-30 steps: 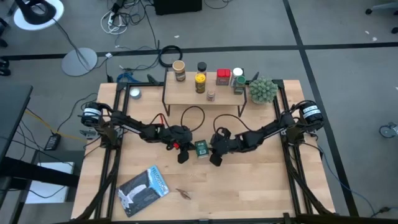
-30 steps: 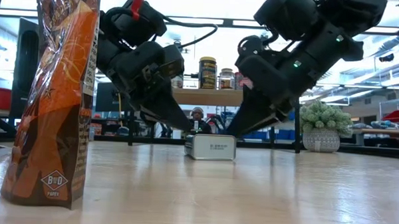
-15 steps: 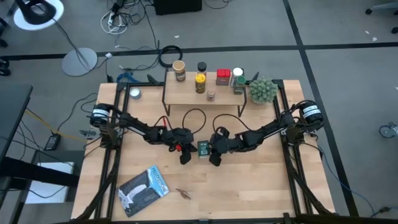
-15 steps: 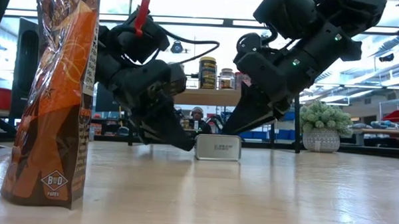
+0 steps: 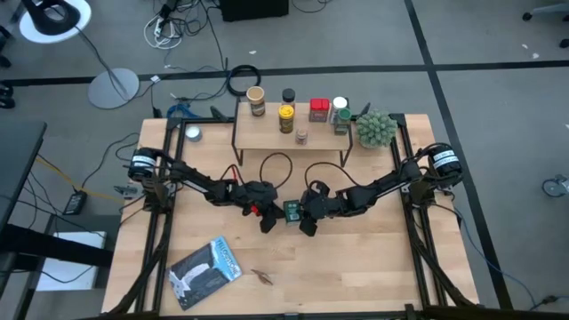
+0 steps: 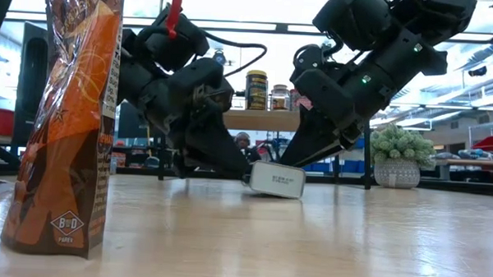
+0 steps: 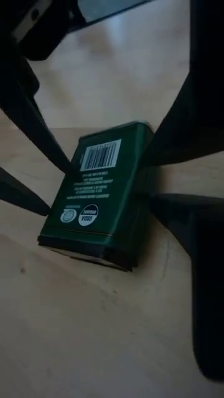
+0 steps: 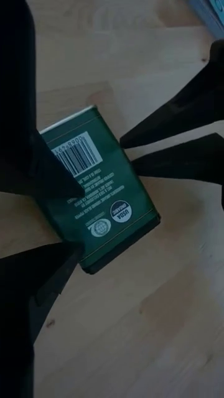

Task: Shelf spices
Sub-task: Put the green seasoning can on the shelf aligned with the other red seasoning can

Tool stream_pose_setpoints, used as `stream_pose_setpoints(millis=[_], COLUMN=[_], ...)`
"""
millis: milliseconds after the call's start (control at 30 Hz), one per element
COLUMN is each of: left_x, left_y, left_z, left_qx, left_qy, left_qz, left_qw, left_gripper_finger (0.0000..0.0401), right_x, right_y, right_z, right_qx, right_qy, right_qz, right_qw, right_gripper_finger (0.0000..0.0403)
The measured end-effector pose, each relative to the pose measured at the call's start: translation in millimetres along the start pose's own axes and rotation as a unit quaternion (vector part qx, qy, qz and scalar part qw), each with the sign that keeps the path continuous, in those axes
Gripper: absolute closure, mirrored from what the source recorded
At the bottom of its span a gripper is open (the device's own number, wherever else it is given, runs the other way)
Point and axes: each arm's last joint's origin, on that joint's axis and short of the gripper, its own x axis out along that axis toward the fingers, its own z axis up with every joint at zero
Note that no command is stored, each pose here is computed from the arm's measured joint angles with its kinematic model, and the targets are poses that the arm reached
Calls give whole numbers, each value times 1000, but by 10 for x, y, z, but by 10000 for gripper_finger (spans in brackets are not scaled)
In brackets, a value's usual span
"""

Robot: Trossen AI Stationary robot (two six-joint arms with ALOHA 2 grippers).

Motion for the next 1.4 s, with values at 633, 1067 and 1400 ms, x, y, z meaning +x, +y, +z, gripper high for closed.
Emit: stream_pose_setpoints(millis=[633, 1067, 1400], left_x=[-34, -35, -46], left_y=[-106, -111, 74], left_z=[233, 289, 340], left_qx=[31, 71, 22], left_qy=[-129, -128, -60], left_qz=[-30, -55, -98], left_qw=[991, 988, 993], left_gripper_finger=[258, 258, 258], right_x=[8, -136, -484], right_y=[12, 11, -8], right_z=[9, 42, -3], right_qx=[20, 19, 14], right_qy=[-6, 18, 49], right_qz=[7, 23, -34], right_qw=[1000, 999, 998], right_gripper_finger=[277, 277, 277])
